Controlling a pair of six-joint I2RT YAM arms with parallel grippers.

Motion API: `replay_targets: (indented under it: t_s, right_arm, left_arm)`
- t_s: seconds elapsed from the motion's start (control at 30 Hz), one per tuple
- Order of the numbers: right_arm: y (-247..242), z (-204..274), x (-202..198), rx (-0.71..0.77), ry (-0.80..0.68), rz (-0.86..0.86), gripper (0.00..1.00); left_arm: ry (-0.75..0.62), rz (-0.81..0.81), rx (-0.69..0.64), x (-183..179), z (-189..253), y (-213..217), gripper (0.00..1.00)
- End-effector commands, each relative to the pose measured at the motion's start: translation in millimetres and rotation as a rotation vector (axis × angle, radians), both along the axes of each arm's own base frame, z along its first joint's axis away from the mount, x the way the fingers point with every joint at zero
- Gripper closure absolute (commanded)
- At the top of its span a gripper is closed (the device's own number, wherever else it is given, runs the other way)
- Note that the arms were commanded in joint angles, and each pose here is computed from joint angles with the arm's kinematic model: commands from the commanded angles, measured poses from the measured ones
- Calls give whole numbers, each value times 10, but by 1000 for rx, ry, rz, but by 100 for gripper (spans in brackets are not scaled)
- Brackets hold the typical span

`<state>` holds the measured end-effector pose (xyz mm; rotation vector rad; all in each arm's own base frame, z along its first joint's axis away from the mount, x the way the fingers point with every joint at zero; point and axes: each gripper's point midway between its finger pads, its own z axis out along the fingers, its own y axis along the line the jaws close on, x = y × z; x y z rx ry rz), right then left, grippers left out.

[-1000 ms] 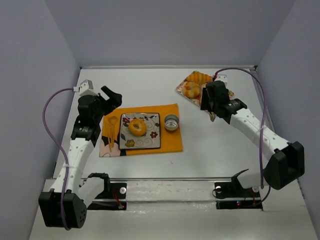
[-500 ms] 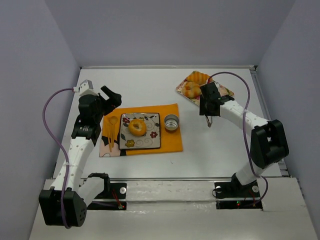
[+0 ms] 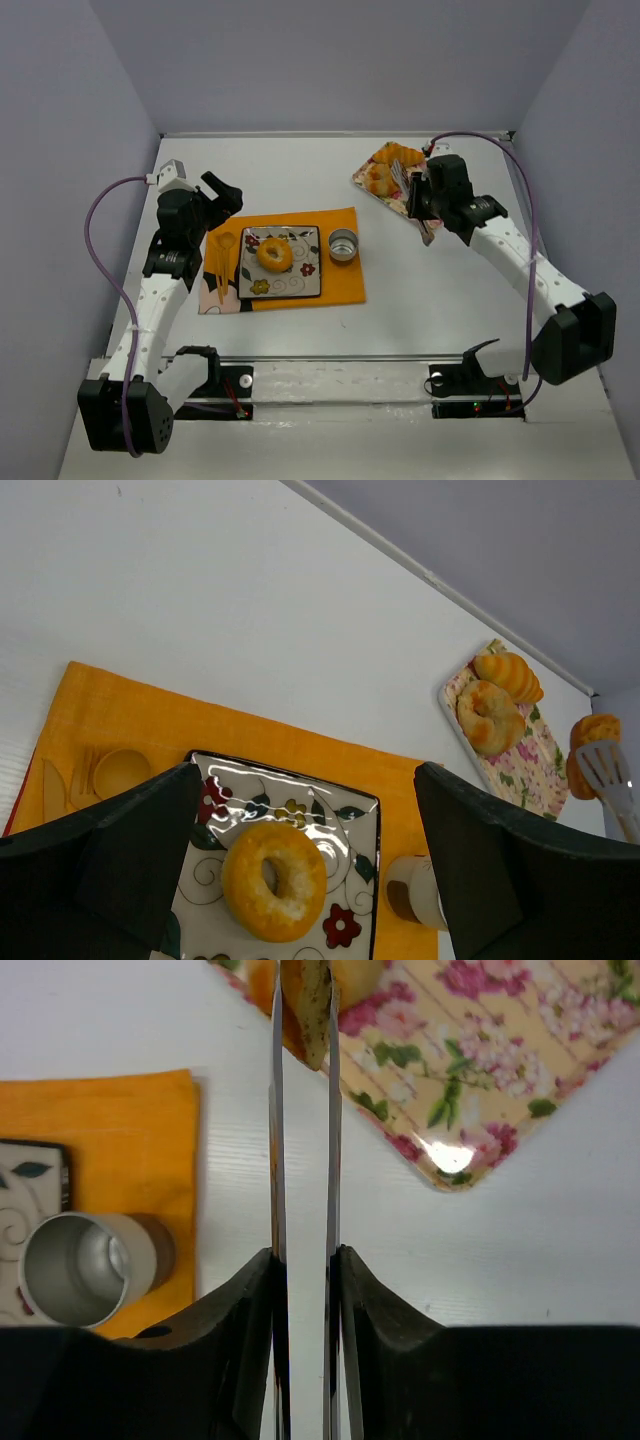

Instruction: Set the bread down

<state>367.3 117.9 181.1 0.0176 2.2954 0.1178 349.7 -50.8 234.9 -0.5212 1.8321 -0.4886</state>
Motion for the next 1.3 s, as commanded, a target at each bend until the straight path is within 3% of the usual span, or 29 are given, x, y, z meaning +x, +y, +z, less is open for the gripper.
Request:
replay_targets:
  t_s: [0.0, 0.23, 0.6, 0.8, 1.03, 1.27]
  right_arm:
    - [775, 687, -323, 163, -192, 429, 76]
    - [1788, 729, -1143, 164, -228, 908, 76]
    - [2538, 47, -1670, 31, -50, 1243, 69]
    - [2639, -180, -1689, -1, 5, 1272, 63]
    - [2633, -224, -1639, -19, 16, 1243, 43]
    - [2623, -120, -1614, -13, -10, 1221, 36]
  left_arm:
    - [-54, 4, -3, 25, 186, 10, 1]
    - [-55, -1, -6, 24, 198, -1, 1]
    - [-63, 1, 2, -9, 209, 12, 1]
    - [-65, 2, 4, -14, 211, 16, 1]
    - [-69, 1, 3, -28, 222, 14, 1]
    - [-68, 0, 1, -33, 216, 11, 1]
